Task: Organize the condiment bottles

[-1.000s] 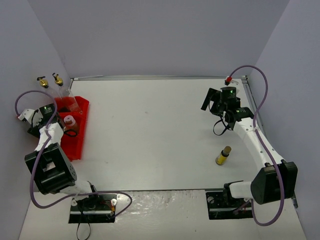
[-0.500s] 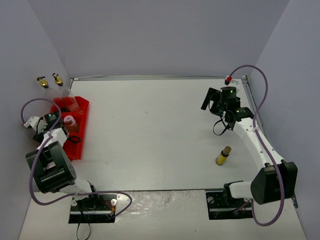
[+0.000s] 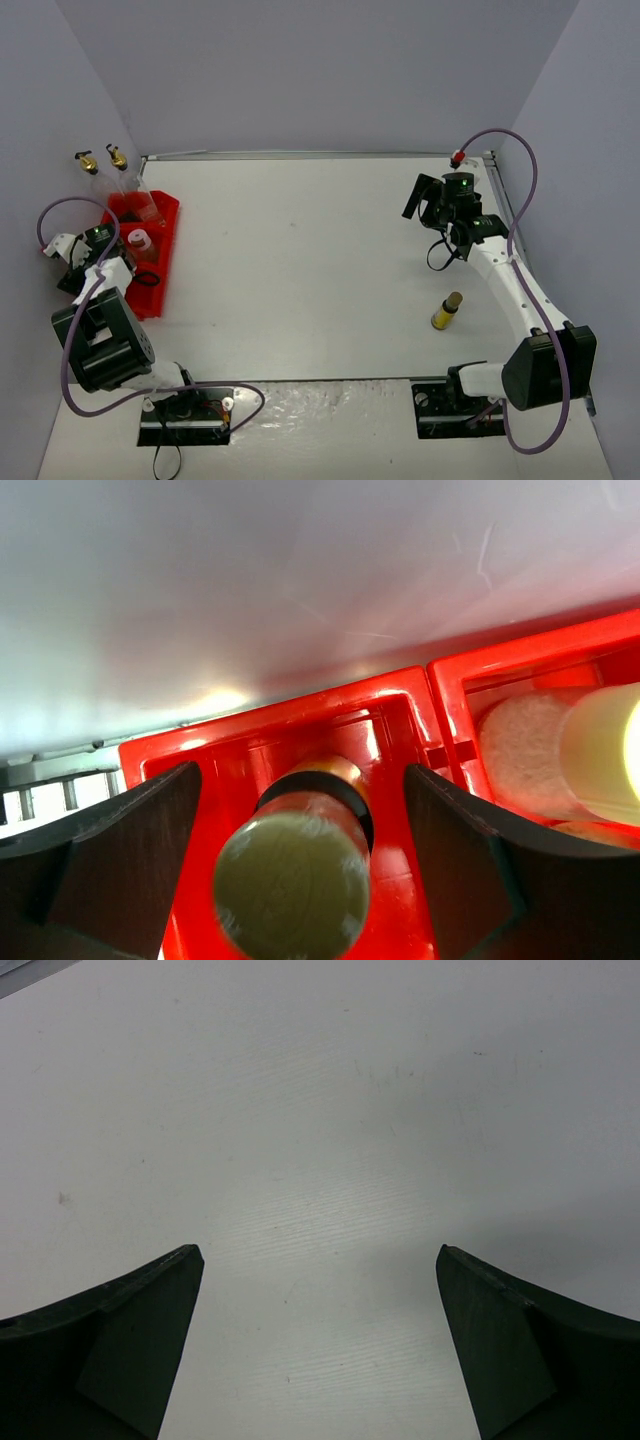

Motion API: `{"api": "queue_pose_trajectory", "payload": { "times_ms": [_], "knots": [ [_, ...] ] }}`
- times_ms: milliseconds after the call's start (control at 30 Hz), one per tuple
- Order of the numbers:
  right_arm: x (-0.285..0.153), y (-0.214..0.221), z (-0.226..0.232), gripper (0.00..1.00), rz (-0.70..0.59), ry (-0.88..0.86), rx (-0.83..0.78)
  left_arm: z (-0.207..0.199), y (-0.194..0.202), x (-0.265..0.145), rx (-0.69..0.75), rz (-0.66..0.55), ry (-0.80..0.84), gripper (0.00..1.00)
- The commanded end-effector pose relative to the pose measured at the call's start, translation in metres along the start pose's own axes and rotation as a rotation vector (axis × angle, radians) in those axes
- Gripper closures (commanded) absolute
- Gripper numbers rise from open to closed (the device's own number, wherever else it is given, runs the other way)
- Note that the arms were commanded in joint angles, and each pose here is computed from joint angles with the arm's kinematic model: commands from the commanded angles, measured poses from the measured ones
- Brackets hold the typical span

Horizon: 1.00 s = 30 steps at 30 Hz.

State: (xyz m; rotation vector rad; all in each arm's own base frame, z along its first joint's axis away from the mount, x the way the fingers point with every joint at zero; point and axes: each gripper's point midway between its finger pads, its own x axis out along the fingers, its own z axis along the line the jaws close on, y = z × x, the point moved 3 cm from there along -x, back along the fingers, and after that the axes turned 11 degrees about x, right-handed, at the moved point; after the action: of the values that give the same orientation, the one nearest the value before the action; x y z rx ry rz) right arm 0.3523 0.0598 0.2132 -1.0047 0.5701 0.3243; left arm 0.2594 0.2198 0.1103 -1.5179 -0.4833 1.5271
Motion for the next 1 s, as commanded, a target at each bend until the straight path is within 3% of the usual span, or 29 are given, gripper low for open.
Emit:
{"api": "queue_pose_trajectory", "payload": {
  "times_ms": [0,333,567,667,833,967],
  "knots": [
    [-0.010,-0.018,0.015,0.00,-0.070,-0.065,0.013,0.006,-0.042,-0.024,-0.115,-0.085,0.003,0.20],
    [-0.012,-0.021,0.017,0.00,-0.082,-0.069,0.022,0.028,-0.045,-0.065,-0.114,-0.021,-0.012,0.20],
    [-0.015,-0.028,0.016,0.00,-0.109,-0.050,0.039,0.008,-0.031,-0.135,0.002,-0.061,0.164,0.21],
    [-0.016,-0.031,0.014,0.00,-0.120,-0.031,0.046,-0.012,-0.018,-0.184,0.090,-0.114,0.317,0.22],
    [-0.017,-0.035,0.007,0.00,-0.142,0.020,0.071,-0.067,0.014,-0.279,0.294,-0.192,0.729,0.23],
    [-0.019,-0.043,-0.007,0.00,-0.175,0.098,0.085,-0.117,0.057,-0.371,0.563,-0.276,1.050,0.23]
  ]
}}
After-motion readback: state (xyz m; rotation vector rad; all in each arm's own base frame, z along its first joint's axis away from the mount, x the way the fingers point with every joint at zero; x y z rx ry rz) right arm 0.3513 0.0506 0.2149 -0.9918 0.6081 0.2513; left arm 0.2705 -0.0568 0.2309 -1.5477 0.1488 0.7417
